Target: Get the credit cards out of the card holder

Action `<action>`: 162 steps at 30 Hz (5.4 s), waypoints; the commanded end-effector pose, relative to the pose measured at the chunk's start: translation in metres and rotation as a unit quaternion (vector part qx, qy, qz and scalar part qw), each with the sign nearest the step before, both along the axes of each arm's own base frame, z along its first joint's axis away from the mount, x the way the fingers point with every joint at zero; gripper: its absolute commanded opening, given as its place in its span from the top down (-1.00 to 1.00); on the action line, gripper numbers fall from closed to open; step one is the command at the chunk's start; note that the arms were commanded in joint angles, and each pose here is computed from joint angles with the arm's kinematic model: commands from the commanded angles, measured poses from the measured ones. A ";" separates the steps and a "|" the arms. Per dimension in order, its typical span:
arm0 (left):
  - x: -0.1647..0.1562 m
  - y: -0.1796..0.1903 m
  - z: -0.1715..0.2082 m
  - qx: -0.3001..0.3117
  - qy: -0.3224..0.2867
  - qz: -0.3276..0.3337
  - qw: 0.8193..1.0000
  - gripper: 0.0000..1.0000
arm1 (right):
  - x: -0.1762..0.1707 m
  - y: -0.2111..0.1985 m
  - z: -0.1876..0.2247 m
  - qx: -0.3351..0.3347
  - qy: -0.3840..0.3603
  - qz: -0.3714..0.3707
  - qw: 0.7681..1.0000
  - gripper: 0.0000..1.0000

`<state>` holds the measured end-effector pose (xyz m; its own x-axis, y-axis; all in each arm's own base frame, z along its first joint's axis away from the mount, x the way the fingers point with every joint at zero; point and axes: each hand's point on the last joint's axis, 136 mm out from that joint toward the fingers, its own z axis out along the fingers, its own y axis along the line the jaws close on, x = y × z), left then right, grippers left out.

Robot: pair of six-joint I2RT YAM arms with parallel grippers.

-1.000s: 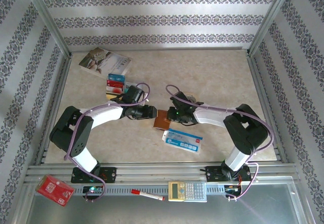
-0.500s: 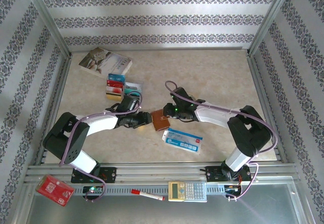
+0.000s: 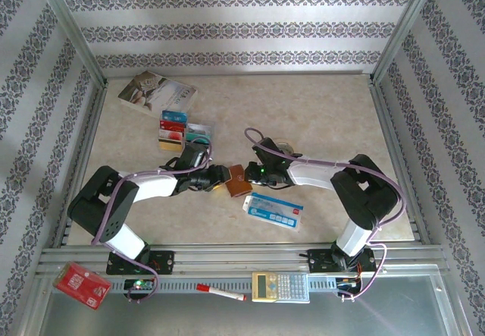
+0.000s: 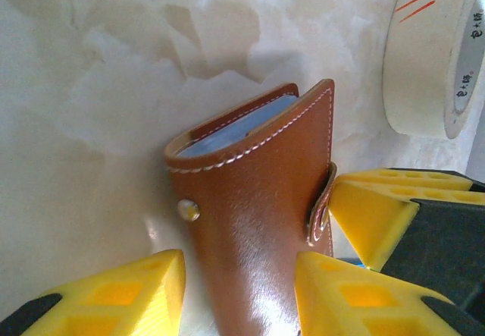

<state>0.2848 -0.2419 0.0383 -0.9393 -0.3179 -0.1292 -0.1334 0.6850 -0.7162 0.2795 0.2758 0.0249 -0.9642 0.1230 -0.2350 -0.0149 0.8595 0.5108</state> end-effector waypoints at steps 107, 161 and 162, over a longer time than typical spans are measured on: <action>0.024 -0.009 0.086 0.013 -0.177 -0.060 0.982 1.00 | 0.021 0.008 0.069 -0.023 -0.114 0.025 0.993 0.30; 0.016 0.057 0.027 0.150 -0.118 0.047 0.980 -0.14 | 0.001 0.031 0.101 -0.003 -0.091 0.104 0.990 0.85; 0.014 0.061 0.029 0.154 -0.120 0.054 0.979 -0.16 | 0.001 0.034 0.103 0.002 -0.090 0.107 0.990 0.85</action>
<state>0.3034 -0.2052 0.0688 -0.8580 -0.2846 -0.4275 -0.0006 0.8330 -0.5532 0.2847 0.2932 0.1059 -0.9196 -0.0484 -0.3899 -0.2326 0.8669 0.4409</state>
